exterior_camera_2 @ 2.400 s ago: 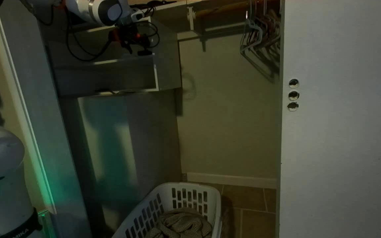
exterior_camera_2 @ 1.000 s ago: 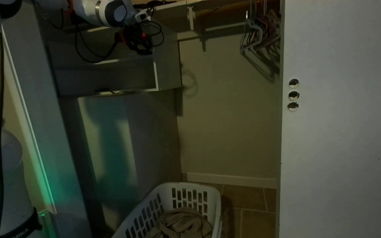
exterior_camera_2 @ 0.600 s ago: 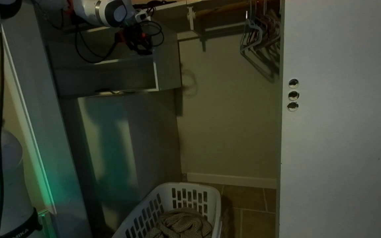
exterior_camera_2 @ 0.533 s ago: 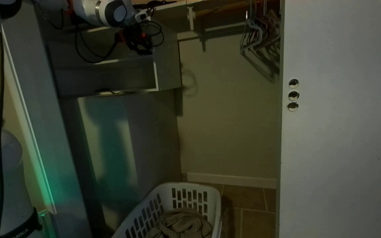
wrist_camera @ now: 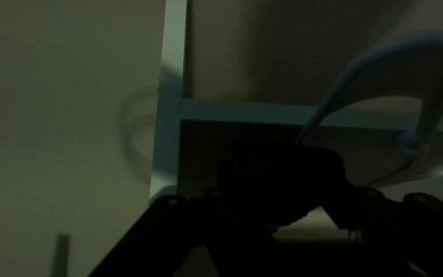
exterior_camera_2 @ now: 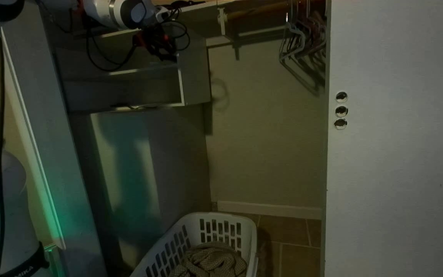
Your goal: Remove the black remote from the top shelf and put it on the bottom shelf
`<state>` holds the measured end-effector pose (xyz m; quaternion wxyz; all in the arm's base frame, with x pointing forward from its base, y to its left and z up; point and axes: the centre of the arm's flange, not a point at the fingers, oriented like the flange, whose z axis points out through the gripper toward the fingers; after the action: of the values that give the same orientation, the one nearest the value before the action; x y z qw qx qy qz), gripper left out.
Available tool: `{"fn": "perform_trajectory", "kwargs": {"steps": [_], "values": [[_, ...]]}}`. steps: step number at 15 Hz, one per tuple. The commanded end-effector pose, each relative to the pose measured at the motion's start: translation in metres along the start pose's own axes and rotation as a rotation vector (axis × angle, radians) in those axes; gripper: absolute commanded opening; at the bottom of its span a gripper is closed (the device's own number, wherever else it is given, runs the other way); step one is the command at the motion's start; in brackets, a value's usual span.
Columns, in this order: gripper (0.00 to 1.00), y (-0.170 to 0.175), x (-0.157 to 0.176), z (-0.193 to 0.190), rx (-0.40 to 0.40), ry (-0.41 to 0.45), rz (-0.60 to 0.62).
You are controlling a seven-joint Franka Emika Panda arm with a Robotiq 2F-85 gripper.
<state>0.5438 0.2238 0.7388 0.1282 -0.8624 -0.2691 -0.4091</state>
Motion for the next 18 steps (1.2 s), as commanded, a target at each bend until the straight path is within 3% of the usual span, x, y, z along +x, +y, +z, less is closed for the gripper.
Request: {"fn": "perform_trajectory", "kwargs": {"steps": [1,9,14,18], "values": [[0.31,-0.005,0.005,-0.016,-0.010,0.032,-0.024],[0.31,-0.016,-0.040,-0.071,0.001,0.018,-0.082],[0.31,-0.018,-0.081,-0.087,0.038,-0.022,-0.117],[0.31,-0.012,-0.106,-0.098,0.046,0.003,-0.137]]}}
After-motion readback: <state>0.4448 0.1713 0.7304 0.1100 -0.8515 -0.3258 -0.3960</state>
